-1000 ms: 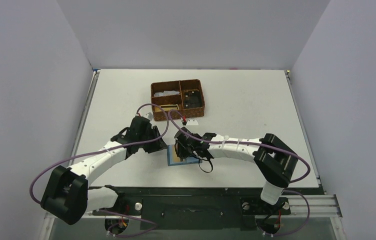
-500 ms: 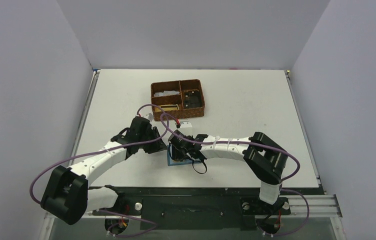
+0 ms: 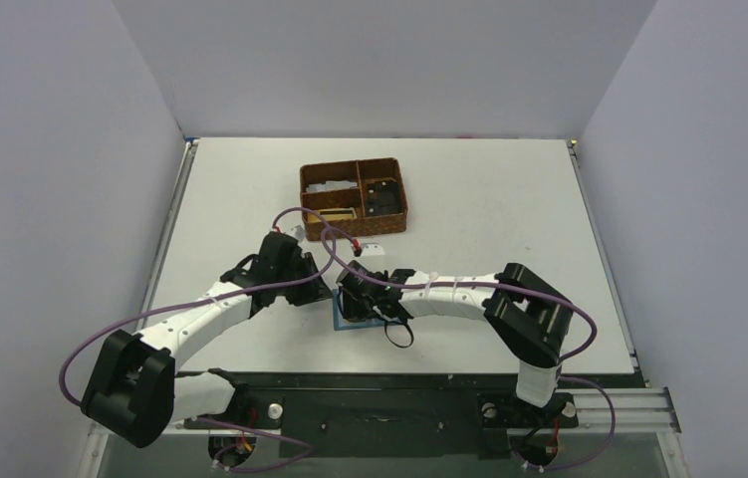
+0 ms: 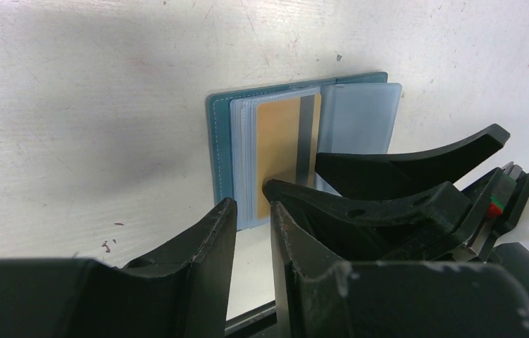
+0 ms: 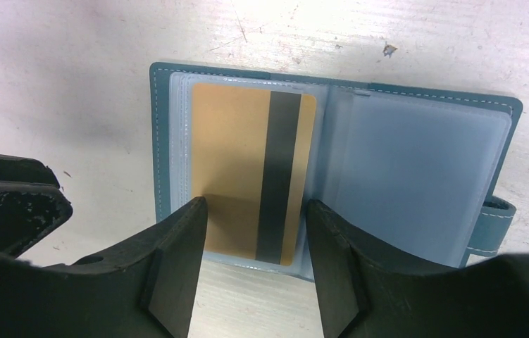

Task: Take the credit cards out of the card holder
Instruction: Remove the credit card from the card holder.

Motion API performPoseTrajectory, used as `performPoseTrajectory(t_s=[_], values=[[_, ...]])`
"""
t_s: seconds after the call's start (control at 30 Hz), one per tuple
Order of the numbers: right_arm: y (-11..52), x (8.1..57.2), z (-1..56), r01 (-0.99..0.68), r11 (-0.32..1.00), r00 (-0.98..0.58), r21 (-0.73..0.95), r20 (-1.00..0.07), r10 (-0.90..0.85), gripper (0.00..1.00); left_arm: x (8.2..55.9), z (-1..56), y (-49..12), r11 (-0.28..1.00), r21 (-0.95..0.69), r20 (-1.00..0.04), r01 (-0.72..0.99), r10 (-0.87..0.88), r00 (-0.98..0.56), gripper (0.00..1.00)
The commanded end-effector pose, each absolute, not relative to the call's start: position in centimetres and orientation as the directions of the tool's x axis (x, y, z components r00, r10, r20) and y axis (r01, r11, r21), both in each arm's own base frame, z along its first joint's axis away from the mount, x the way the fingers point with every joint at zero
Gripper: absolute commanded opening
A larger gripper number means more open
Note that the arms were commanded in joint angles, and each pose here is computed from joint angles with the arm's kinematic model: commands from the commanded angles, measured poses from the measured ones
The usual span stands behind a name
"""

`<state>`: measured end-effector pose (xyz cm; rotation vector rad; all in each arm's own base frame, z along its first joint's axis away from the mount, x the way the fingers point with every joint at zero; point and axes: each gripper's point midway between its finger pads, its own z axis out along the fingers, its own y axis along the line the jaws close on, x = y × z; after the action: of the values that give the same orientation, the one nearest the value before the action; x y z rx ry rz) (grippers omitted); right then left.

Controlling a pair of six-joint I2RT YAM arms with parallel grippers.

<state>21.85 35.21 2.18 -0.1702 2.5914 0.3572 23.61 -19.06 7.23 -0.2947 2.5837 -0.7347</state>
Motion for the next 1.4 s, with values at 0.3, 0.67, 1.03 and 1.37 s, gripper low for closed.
performPoseTrajectory(t_s=[0.3, 0.67, 1.03, 1.37], values=[[34.4, 22.4, 2.2, -0.145, 0.94, -0.867, 0.309, -0.497, 0.03, 0.18, 24.1, 7.1, -19.7, 0.833, -0.55, -0.357, -0.056, -0.295, -0.886, 0.18], [34.6, 22.5, 2.3, -0.111, 0.856, -0.892, 0.506, -0.431, 0.139, 0.16, 24.2, 5.9, -22.0, 0.849, -0.528, -0.349, -0.021, -0.239, -0.906, 0.07], [34.7, 22.8, 2.8, -0.077, 0.77, -0.897, 0.634, -0.382, 0.225, 0.24, 24.4, 3.7, -22.5, 0.871, -0.49, -0.333, -0.039, -0.228, -0.915, 0.01], [35.0, 23.2, 3.2, -0.045, 0.677, -0.899, 0.735, -0.324, 0.293, 0.25, 23.9, 2.3, -22.4, 0.893, -0.445, -0.314, -0.063, -0.221, -0.923, 0.0]])
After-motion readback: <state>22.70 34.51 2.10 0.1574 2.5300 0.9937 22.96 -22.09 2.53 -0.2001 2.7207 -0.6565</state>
